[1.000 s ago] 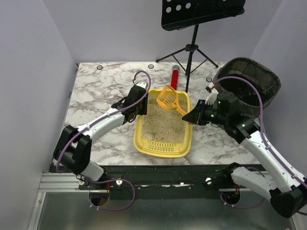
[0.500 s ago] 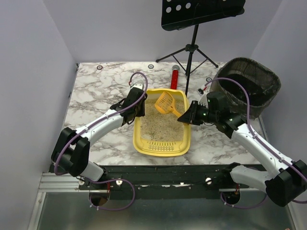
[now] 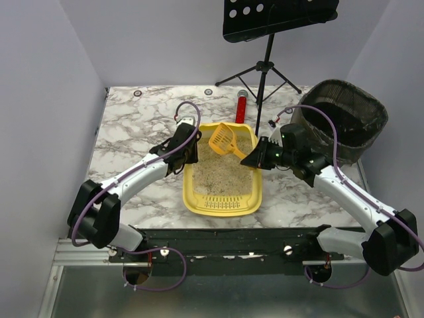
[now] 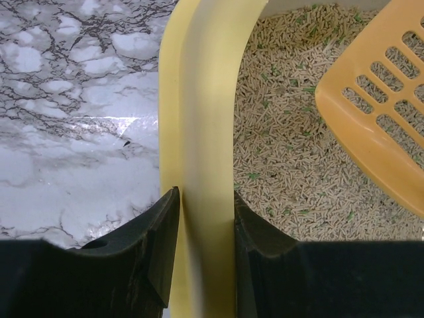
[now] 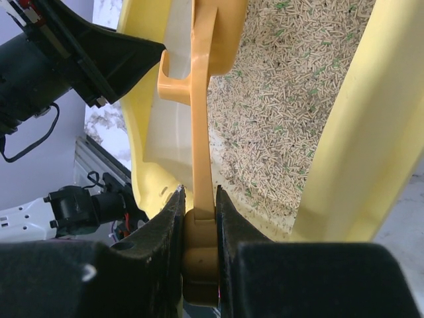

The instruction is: Clean the litter box

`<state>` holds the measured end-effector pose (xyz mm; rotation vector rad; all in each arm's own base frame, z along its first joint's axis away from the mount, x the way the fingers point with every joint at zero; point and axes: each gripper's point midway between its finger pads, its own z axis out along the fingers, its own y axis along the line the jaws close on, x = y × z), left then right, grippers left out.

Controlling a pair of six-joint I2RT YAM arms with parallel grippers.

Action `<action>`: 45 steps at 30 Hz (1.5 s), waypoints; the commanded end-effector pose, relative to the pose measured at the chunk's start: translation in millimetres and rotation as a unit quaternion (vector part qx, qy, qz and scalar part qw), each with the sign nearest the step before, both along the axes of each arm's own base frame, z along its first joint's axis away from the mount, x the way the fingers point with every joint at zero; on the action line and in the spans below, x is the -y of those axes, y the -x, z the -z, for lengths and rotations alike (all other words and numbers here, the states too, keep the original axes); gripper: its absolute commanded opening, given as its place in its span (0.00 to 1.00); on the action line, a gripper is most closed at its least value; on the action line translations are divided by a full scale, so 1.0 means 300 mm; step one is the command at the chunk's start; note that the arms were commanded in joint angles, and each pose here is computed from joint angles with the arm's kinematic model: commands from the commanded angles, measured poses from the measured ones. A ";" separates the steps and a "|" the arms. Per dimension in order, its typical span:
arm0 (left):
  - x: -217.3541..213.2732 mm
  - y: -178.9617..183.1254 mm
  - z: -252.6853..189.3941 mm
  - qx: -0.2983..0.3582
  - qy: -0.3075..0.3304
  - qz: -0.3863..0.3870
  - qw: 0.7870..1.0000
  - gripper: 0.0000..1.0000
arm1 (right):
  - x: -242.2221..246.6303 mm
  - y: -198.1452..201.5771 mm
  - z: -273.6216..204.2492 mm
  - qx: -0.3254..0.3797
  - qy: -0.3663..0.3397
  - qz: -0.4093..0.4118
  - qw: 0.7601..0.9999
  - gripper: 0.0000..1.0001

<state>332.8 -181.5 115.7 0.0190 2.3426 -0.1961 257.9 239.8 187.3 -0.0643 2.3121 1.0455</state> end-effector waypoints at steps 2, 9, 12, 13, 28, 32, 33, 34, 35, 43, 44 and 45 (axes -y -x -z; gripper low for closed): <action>-0.084 0.046 0.005 -0.008 -0.025 -0.036 0.999 0.42 | -0.015 -0.011 -0.010 0.012 -0.006 -0.011 1.000 0.01; -0.097 0.056 -0.016 0.000 -0.017 -0.048 0.999 0.42 | -0.022 -0.008 -0.011 0.013 -0.011 -0.017 1.000 0.01; -0.099 0.059 -0.028 0.005 -0.013 -0.052 0.999 0.42 | -0.023 -0.008 -0.009 0.016 -0.010 -0.019 1.000 0.01; -0.102 0.060 -0.031 0.007 -0.012 -0.053 0.998 0.42 | -0.022 -0.009 -0.005 0.015 -0.009 -0.018 1.000 0.01; -0.102 0.090 -0.012 0.005 -0.006 -0.043 0.999 0.33 | 0.059 0.118 -0.046 -0.035 0.023 -0.005 0.999 0.01; -0.094 0.103 -0.012 0.011 -0.003 -0.040 0.999 0.27 | 0.081 0.166 -0.017 -0.067 0.038 -0.009 0.997 0.01; -0.092 0.103 -0.013 0.014 -0.004 -0.038 0.999 0.26 | 0.083 0.173 -0.011 -0.068 0.040 -0.013 0.997 0.01; -0.088 0.101 -0.016 0.017 -0.003 -0.038 0.999 0.25 | 0.084 0.180 -0.010 -0.069 0.041 -0.016 0.997 0.01; -0.087 0.099 -0.018 0.019 -0.005 -0.041 0.999 0.20 | 0.087 0.180 -0.007 -0.066 0.046 -0.021 0.997 0.01; -0.090 0.051 -0.109 0.089 -0.040 -0.060 0.993 0.00 | 0.073 0.152 0.000 -0.016 0.080 -0.090 0.993 0.01; -0.094 0.045 -0.114 0.099 -0.051 -0.049 0.993 0.00 | 0.069 0.139 -0.005 0.001 0.085 -0.101 0.991 0.01; -0.092 0.040 -0.115 0.105 -0.054 -0.042 0.992 0.00 | 0.065 0.125 0.004 0.004 0.092 -0.107 0.990 0.01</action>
